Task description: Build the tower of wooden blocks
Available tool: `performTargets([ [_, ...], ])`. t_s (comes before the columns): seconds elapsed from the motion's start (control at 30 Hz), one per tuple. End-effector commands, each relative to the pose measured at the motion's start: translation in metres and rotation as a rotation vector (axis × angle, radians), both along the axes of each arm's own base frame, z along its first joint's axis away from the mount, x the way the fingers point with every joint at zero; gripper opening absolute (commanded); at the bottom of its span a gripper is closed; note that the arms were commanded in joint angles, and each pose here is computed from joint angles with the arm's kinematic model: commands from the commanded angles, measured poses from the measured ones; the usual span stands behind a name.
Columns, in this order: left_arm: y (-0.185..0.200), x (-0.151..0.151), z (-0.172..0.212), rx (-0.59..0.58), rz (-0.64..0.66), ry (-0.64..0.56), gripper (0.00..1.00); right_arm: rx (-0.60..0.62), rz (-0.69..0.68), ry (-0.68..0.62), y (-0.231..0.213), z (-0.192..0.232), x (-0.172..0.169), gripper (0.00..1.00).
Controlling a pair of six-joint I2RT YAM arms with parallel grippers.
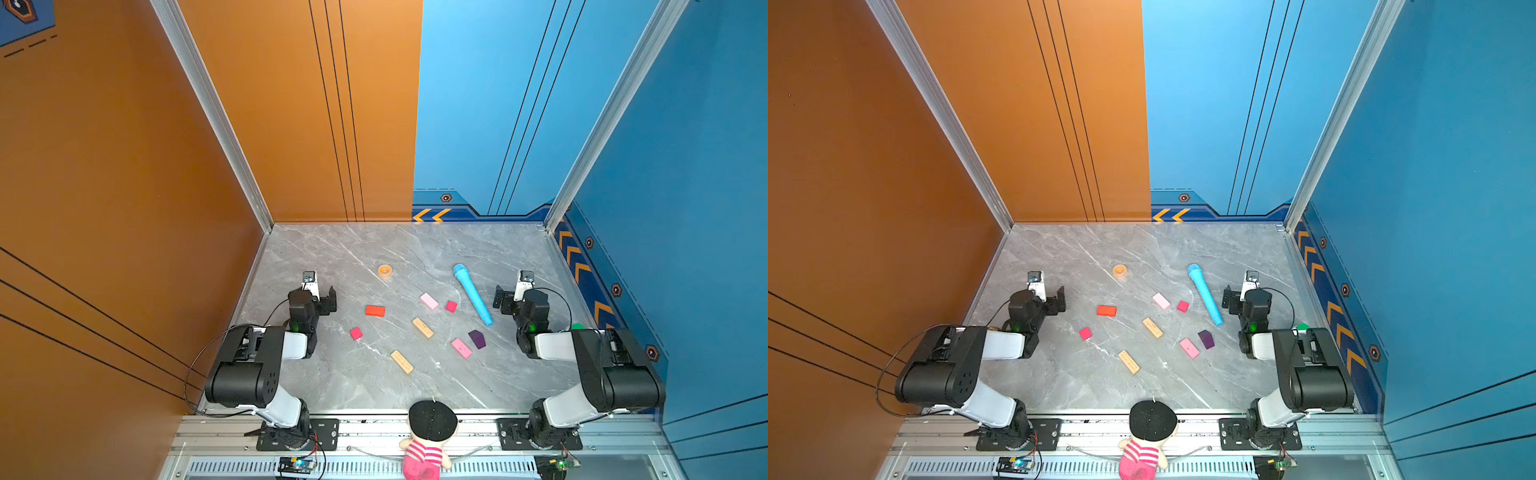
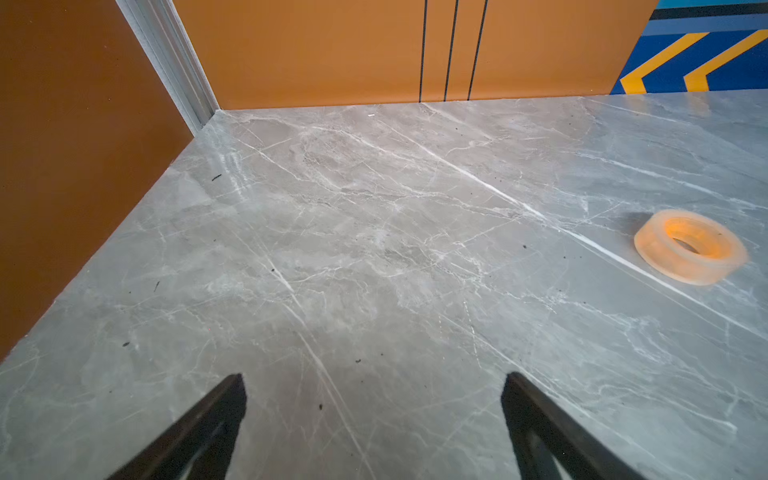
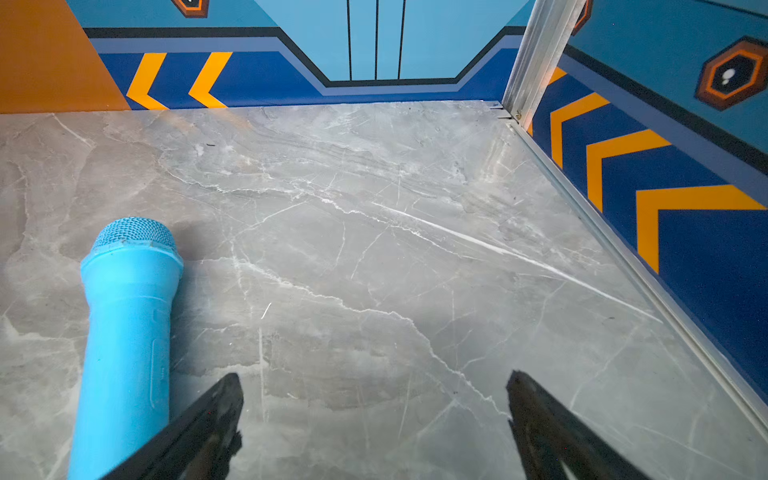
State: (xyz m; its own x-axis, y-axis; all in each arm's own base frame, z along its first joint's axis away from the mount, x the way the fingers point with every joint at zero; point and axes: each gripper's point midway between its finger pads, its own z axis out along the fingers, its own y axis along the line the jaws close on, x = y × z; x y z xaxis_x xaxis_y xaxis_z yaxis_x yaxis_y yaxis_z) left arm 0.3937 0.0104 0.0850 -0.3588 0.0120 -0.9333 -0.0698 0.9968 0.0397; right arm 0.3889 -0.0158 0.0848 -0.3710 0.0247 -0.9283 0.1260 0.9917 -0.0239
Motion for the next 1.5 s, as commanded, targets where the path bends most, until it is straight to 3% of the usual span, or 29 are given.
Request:
performTargets([
  [0.0,-0.0015,0.0033,0.0038,0.000,-0.007,-0.012,0.98,0.008,-0.021,-0.016,-0.0018,0.0064,0.0047,1.00],
  [1.27,-0.0023,0.0029,0.0038,0.011,-0.003,-0.012,0.98,0.009,-0.020,-0.017,-0.0016,0.0067,0.0048,1.00],
  [1.47,0.0069,0.0039,0.0118,0.011,0.051,0.009,0.98,0.008,-0.066,-0.009,-0.0087,0.0154,0.0069,0.93],
])
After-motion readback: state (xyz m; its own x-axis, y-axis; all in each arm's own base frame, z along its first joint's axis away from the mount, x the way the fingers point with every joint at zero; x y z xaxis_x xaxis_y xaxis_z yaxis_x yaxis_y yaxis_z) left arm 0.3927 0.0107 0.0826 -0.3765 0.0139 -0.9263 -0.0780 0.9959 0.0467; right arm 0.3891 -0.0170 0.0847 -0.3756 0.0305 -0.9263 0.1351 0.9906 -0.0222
